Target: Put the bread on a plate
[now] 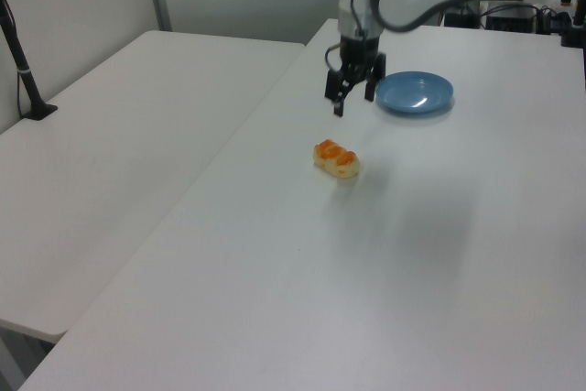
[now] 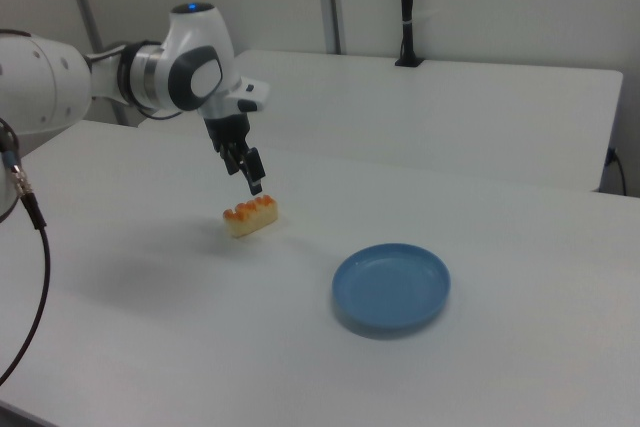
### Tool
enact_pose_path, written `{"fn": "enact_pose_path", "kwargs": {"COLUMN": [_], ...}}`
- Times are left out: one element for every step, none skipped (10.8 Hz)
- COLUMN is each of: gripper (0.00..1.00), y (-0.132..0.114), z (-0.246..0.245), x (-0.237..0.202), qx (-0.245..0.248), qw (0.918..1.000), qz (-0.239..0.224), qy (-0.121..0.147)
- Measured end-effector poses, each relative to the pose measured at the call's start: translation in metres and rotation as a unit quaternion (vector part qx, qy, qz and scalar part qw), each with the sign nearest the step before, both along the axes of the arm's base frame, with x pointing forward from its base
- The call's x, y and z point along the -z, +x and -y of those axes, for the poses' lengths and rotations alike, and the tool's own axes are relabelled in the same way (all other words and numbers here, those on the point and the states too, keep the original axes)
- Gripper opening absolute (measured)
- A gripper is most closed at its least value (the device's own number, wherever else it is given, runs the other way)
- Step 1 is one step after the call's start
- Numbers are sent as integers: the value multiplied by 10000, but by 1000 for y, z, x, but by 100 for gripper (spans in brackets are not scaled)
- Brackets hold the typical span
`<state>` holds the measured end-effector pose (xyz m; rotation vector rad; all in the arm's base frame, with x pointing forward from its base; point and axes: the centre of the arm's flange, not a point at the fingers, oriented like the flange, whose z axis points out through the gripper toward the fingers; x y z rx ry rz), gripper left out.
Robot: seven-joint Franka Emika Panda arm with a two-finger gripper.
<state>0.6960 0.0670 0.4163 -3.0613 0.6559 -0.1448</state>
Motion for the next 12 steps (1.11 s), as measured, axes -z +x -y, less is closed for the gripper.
{"fn": "enact_pose_path", "kwargs": {"gripper": [100,100,100,100,100,97,97,89,71,53,41,36], "y": [6,10,12,14,15,15,15,15,15,15,18,21], "z": [-10,-16,-20,-23,-26,-28,-31,-36,-41,-43,-43,-40], "x": [21,39,54,65,76,86,96,101,102,100,94,81], "qx": [34,31,16,-4,-24,-30,-49,-74,-97,-115,-113,-117], "qw": [10000,10000,10000,10000,10000,9999,9998,9998,9997,9998,9998,9999], "qz": [33,10,-49,-58,-73,-123,-164,-181,-185,-164,-103,9], "qy": [-7,-22,-39,-50,-60,-73,-85,-91,-93,-93,-88,-92]}}
